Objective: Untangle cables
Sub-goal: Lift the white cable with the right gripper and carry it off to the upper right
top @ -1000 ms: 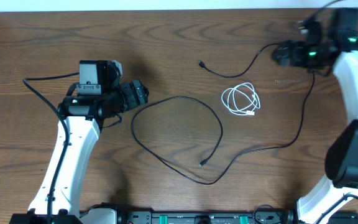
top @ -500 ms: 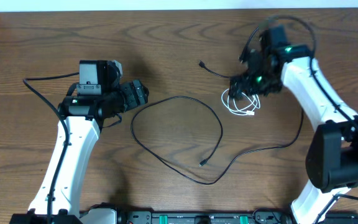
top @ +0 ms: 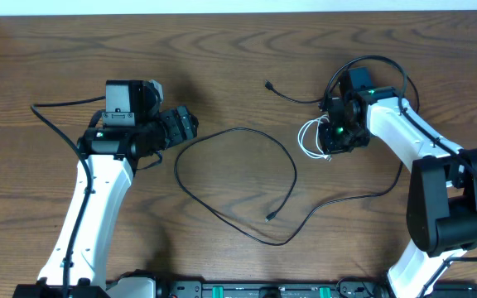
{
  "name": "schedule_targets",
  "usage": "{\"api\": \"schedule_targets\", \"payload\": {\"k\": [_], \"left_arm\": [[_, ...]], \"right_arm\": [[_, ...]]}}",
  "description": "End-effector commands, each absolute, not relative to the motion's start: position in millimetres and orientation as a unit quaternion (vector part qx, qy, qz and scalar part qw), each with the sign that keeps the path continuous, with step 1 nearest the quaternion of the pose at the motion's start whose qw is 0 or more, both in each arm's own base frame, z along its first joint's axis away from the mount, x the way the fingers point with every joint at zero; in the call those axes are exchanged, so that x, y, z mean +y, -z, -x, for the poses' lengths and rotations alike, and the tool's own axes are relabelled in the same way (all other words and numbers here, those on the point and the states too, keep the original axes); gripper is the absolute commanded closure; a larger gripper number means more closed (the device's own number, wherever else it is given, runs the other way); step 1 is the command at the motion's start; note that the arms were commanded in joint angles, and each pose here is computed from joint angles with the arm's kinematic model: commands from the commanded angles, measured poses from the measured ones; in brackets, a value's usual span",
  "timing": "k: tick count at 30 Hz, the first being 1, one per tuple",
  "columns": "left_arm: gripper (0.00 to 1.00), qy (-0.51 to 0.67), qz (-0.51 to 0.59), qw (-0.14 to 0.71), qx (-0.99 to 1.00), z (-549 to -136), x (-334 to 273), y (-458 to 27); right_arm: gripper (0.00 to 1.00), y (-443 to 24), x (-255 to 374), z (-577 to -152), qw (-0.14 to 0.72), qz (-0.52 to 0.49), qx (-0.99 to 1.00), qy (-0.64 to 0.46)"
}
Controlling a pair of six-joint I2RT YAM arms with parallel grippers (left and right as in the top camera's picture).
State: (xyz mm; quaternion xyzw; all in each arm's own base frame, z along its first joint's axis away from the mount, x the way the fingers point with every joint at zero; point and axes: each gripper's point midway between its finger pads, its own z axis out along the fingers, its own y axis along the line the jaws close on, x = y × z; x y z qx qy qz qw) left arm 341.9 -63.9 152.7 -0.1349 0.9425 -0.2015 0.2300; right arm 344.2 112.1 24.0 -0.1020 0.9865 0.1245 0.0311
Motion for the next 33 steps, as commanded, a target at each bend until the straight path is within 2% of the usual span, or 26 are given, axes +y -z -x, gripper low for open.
{"api": "schedule_targets", "payload": {"k": [1, 5, 9, 15, 19, 23, 29, 33], "left_arm": [[0.13, 0.196, 0.133, 0.241, 0.941, -345.5, -61.6, -160.2], [0.13, 0.196, 0.133, 0.241, 0.941, -345.5, -61.6, -160.2], [0.13, 0.196, 0.133, 0.242, 0.941, -345.6, -61.6, -160.3], [0.13, 0.196, 0.133, 0.241, 0.941, -345.5, -61.6, -160.2], [0.13, 0.196, 0.133, 0.241, 0.941, -345.5, -61.6, -160.2], [0.13, 0.196, 0.133, 0.241, 0.941, -345.5, -61.6, -160.2], [0.13, 0.196, 0.133, 0.241, 0.941, -345.5, -61.6, -160.2], [0.13, 0.196, 0.133, 0.241, 0.941, -345.5, -61.6, -160.2]], "right_arm": [[0.99, -28.4, 119.3, -348.1, 0.038, 0.081, 0.986, -0.142], [0.99, -41.9, 131.7, -363.6, 0.069, 0.087, 0.978, -0.175], [0.99, -81.1, 150.7, -382.6, 0.102, 0.09, 0.965, -0.225], [0.99, -148.2, 153.5, -411.2, 0.173, 0.079, 0.955, -0.229], [0.99, -179.2, 140.3, -435.8, 0.244, 0.076, 0.949, -0.184], [0.99, -215.3, 112.7, -478.2, 0.356, 0.051, 0.927, -0.105], [0.99, -243.1, 74.5, -511.8, 0.439, 0.002, 0.898, -0.032], [0.99, -262.7, 21.6, -527.6, 0.484, -0.058, 0.872, 0.037]]}}
